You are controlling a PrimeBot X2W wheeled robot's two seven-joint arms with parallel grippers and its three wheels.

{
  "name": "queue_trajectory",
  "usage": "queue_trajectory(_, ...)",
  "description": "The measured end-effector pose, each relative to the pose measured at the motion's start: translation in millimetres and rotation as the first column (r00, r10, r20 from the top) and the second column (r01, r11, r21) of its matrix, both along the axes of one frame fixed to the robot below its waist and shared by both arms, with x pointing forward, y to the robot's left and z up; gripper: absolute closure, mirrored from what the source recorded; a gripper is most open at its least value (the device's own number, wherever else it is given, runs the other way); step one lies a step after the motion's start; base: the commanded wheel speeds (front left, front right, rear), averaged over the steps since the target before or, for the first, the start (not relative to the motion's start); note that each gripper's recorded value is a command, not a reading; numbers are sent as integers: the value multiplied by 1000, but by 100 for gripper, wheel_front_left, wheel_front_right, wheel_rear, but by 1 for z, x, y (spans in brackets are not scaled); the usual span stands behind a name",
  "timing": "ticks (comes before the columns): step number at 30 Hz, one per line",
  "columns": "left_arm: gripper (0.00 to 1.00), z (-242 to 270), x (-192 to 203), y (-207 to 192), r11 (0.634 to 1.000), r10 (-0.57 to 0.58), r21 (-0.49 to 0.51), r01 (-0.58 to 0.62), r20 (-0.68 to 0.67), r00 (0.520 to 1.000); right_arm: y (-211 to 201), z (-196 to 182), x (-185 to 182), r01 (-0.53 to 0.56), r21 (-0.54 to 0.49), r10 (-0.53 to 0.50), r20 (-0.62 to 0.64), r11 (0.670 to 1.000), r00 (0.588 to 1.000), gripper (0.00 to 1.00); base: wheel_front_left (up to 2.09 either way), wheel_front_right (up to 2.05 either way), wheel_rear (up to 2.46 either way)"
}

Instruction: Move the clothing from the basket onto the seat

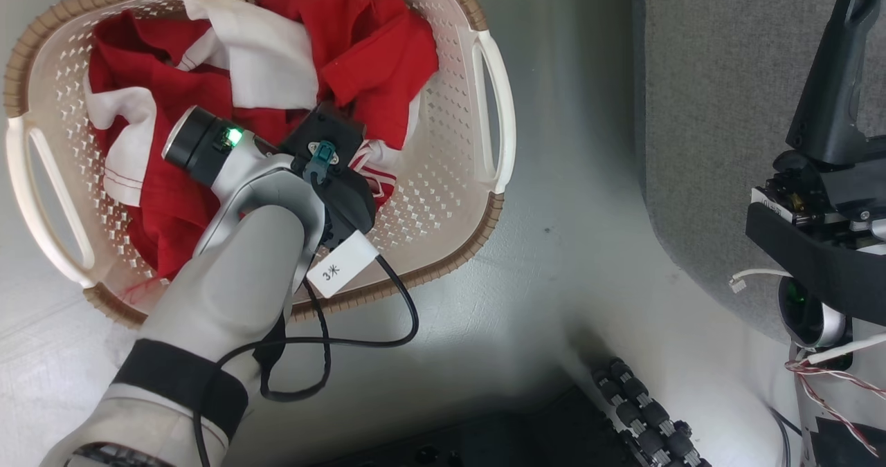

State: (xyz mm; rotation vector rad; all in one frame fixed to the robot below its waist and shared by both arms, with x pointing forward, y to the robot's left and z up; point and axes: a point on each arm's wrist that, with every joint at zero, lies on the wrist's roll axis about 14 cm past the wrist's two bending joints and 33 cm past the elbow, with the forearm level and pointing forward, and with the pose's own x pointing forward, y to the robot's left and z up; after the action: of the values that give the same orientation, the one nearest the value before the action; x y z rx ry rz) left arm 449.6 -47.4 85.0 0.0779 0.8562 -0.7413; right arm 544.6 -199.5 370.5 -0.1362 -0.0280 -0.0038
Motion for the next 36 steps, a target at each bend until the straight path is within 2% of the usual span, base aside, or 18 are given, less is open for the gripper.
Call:
queue_trajectory(5,100,3,6,-4,1000,2,-16,-2,14,1000,-3,-2,0,7,-5,-7,-7,1000,1000,0,0,0,0)
queue_trajectory(12,100,28,25,-10,990,95,-113,-89,54,994,-4,-9,1,12,-1,-12,-38,1000,999,0,0,0,0)
queue_trajectory(17,100,55,33,-11,982,110,-163,-94,91,990,-4,-10,0,19,11,-18,-57,1000,998,0,0,0,0)
queue_trajectory(26,100,127,58,-7,974,109,-221,-57,232,967,-5,3,-4,33,34,-30,-68,999,997,0,0,0,0)
queue_trajectory(36,100,222,90,3,961,148,-274,-32,413,899,0,20,-10,35,96,-28,-80,995,996,0,0,0,0)
